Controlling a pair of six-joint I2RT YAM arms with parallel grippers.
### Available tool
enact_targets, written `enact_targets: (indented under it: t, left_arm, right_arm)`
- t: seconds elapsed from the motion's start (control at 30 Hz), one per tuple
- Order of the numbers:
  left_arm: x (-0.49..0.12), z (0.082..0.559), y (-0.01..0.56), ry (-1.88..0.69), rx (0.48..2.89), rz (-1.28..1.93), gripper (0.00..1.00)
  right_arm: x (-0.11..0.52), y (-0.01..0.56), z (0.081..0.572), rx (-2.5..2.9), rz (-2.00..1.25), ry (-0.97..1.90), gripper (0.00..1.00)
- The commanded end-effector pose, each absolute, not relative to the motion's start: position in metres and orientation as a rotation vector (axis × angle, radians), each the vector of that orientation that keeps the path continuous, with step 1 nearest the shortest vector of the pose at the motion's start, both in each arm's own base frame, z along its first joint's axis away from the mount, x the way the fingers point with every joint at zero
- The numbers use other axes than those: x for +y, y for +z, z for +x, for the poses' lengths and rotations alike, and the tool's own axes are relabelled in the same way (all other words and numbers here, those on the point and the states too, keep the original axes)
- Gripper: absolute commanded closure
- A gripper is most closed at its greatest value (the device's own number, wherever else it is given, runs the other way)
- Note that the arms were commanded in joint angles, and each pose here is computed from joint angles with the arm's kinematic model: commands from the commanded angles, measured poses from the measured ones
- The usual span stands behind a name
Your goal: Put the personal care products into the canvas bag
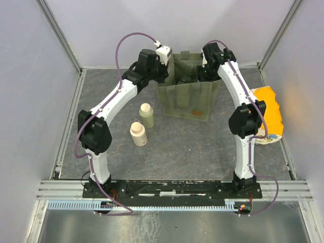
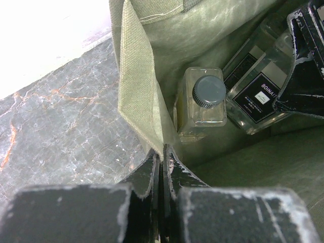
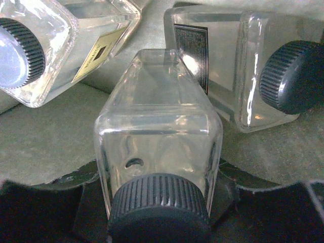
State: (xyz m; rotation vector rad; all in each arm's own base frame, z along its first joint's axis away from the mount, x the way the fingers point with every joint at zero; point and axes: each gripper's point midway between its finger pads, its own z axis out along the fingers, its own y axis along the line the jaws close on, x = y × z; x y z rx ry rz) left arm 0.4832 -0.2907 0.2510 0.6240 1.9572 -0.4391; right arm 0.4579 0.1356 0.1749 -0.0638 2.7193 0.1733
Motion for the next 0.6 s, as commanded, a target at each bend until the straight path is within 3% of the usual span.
enact_targets:
  t: [0.0,0.57]
  left_arm:
    - [-0.290,0.472,0.256,-0.466,1.978,0.637,0.97]
    - [-0.290,0.472,0.257,-0.460,1.976,0.640,0.97]
  right_arm:
    - [0.110,0.186,0.470,2.660,0.010,0.056,1.00]
    - [0.110,0.178,0.483,2.629,-0.001,-0.010,1.00]
